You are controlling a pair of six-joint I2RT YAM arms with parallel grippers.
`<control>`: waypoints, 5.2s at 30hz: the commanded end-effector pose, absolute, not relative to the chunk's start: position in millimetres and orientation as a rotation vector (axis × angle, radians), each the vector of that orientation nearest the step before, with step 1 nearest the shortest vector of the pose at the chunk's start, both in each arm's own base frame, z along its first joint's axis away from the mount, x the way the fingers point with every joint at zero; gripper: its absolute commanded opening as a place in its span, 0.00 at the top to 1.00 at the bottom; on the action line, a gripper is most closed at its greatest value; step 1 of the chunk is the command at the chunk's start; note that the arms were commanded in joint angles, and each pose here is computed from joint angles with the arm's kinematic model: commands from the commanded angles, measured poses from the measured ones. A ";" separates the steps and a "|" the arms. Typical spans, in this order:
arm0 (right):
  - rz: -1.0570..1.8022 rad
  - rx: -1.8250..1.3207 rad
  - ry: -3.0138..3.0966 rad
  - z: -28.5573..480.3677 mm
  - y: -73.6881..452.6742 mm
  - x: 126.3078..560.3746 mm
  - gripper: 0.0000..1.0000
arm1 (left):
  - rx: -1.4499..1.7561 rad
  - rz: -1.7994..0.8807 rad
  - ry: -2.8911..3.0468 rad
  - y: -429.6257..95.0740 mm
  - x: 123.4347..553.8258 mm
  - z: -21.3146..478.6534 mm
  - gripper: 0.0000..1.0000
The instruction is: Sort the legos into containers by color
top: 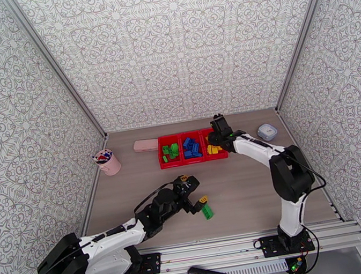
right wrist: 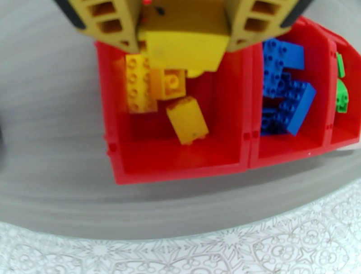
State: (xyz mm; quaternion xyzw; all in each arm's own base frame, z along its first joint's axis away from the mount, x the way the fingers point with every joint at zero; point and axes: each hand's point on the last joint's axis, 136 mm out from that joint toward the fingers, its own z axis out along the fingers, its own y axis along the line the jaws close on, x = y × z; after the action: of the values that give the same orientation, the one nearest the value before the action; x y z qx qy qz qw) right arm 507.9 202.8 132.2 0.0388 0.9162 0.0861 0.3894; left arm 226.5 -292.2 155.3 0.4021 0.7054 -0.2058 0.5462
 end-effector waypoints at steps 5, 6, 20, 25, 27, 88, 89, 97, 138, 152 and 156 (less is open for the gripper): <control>0.228 0.050 2.292 130.7 218.7 541.1 0.72 | 0.866 -0.472 1.728 -279.6 225.1 170.2 0.00; 0.228 0.047 2.286 131.2 219.1 541.9 0.70 | 0.867 -0.471 1.734 -277.8 223.6 170.3 0.00; 0.400 -0.068 2.264 160.0 226.4 496.2 0.20 | 0.965 -0.429 1.870 -264.6 208.5 154.1 0.00; 0.464 -0.090 2.238 173.3 220.6 461.9 0.12 | 1.051 -0.457 1.881 -272.2 198.7 143.1 0.00; 0.500 -0.090 2.234 176.4 219.0 448.7 0.11 | 1.096 -0.472 1.896 -275.6 193.9 136.2 0.00; 0.521 0.001 2.343 145.5 199.2 391.8 0.08 | 1.458 -0.499 2.252 -331.0 179.0 16.6 0.54; 0.525 0.000 2.344 145.7 199.9 391.0 0.08 | 1.453 -0.495 2.252 -330.2 179.3 16.6 0.54; 0.540 -0.058 2.342 157.6 204.0 381.1 0.08 | 1.402 -0.472 2.209 -326.3 182.9 29.8 0.53; 0.685 -0.354 2.134 228.1 296.5 332.0 0.06 | 0.014 -0.297 2.302 -171.9 413.7 154.9 0.57; 0.640 -0.317 2.102 235.5 280.2 327.8 0.05 | -0.017 -0.311 2.450 -177.8 491.1 127.3 0.57; 0.625 -0.301 2.100 235.2 274.7 326.4 0.05 | 0.002 -0.319 2.468 -180.8 497.0 120.3 0.56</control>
State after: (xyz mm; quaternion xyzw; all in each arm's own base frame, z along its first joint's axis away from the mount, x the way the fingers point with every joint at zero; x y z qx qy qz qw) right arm 328.4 281.3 234.5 -0.1287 0.8498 0.2623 0.4387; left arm 497.2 -176.9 122.6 -0.0088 0.9340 -0.1125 0.3389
